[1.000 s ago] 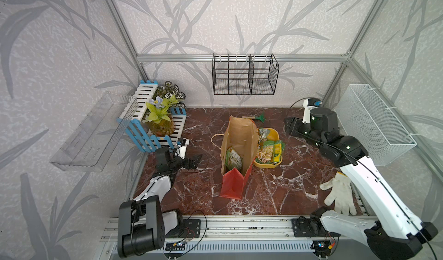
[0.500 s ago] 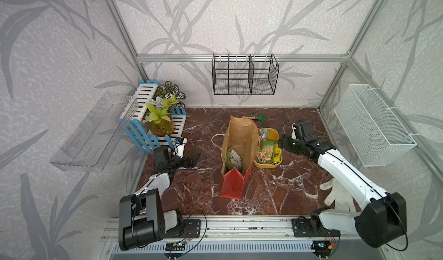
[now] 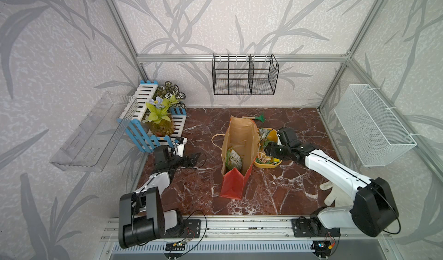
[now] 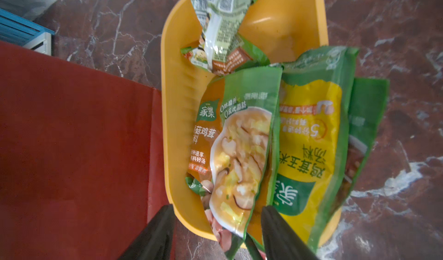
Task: Place the condiment packets inside the bag
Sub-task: Pick up the condiment packet from the storage box.
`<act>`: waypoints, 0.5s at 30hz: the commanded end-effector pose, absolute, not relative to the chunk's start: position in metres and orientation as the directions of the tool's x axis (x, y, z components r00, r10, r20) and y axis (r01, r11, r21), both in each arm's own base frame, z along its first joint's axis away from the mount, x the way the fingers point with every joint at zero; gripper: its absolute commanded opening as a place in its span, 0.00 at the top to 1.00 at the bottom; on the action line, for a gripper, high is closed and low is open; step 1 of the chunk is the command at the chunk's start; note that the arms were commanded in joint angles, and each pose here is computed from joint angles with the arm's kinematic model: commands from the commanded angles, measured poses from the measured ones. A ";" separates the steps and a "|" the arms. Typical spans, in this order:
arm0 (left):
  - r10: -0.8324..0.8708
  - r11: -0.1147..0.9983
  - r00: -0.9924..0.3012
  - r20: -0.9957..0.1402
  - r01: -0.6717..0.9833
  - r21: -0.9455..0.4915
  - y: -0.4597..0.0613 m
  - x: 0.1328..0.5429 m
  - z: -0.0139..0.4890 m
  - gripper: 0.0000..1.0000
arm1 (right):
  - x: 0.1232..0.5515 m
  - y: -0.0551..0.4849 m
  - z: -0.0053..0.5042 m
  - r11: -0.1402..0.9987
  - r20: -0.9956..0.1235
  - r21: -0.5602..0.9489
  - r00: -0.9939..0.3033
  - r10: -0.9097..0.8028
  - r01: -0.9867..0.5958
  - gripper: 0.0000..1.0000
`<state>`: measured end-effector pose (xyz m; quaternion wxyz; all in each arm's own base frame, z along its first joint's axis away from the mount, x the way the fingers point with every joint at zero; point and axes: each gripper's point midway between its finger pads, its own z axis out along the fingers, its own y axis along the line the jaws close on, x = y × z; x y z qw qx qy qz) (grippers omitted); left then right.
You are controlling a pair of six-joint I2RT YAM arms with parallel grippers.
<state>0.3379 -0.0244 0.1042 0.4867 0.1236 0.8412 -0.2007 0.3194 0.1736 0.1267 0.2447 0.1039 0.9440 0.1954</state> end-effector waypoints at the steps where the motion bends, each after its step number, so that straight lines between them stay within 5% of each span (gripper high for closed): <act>1: 0.003 0.879 -0.476 -0.879 0.420 -0.224 -0.026 0.341 0.114 0.00 | 0.319 0.178 0.122 0.879 -0.397 0.461 -0.856 0.330 0.124 0.38; 15: 0.009 0.868 -0.470 -0.883 0.443 -0.227 -0.030 0.337 0.115 0.00 | 0.314 0.189 0.101 0.840 -0.316 0.518 -0.876 0.365 0.163 0.43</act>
